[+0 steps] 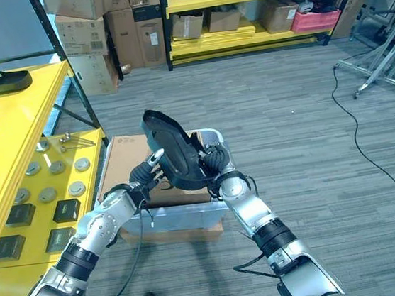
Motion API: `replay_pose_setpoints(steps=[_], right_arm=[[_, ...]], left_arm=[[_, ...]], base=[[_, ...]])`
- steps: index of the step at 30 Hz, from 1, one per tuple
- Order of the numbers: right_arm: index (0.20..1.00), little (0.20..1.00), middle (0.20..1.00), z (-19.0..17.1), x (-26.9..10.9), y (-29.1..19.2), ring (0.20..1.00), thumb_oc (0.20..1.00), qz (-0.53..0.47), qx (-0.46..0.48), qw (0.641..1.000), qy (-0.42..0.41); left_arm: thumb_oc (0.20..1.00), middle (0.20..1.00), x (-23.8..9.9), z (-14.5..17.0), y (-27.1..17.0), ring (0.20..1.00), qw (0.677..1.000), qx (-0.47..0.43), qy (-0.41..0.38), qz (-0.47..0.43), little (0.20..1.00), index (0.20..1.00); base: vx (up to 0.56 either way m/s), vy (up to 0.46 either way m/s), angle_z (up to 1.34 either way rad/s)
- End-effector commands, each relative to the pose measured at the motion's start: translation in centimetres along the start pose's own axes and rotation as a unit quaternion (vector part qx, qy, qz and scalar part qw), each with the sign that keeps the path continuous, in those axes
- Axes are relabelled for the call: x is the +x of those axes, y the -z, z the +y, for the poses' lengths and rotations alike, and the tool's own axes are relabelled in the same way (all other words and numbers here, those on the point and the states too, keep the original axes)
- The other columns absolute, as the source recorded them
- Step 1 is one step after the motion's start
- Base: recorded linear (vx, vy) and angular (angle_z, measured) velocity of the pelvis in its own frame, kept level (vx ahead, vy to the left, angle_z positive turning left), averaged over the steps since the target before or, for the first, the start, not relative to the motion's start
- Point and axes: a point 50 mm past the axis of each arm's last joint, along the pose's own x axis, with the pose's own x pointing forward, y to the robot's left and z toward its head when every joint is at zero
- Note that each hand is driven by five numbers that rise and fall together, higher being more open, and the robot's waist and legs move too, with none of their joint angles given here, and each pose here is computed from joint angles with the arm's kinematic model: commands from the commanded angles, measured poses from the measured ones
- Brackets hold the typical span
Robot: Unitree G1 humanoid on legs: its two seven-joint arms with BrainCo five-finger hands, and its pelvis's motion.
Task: Move parts from the plastic box to the shelf.
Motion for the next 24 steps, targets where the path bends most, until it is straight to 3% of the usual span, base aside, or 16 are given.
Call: replay_pose_setpoints(steps=[1,11,22,23,24], right_arm=[[0.200,0.200,0.200,-1.3,1.7,-5.1,0.200,0.200,-0.107,-0.018,0.994,0.019],[0.200,0.200,0.200,-1.1,1.8,-5.5,0.200,0.200,-0.119,-0.034,0.992,0.006],[0.200,0.200,0.200,-0.4,1.8,-6.2,0.200,0.200,-0.127,-0.028,0.991,-0.010],[0.200,0.200,0.200,-0.4,1.8,-6.2,0.200,0.200,-0.127,-0.027,0.991,-0.011],[0.200,0.200,0.200,-0.1,1.8,-6.3,0.200,0.200,-0.128,-0.024,0.991,-0.012]], left_arm=[[1.000,1.000,1.3,-2.6,-0.6,1.000,0.998,0.034,0.050,-0.001,1.000,1.000],[1.000,1.000,1.2,-2.1,0.1,1.000,0.991,0.116,0.067,0.029,1.000,1.000],[1.000,1.000,1.5,-2.9,2.2,1.000,0.986,0.116,0.088,0.080,1.000,1.000],[0.950,0.950,1.5,-2.9,2.3,0.950,0.986,0.114,0.089,0.080,0.950,0.950],[0.379,0.379,1.6,-3.2,2.5,0.379,0.987,0.109,0.091,0.080,0.379,0.379]], base=[[0.00,0.000,0.00],[0.00,0.000,0.00],[0.00,0.001,0.01],[0.00,0.000,0.00],[0.00,0.000,0.00]])
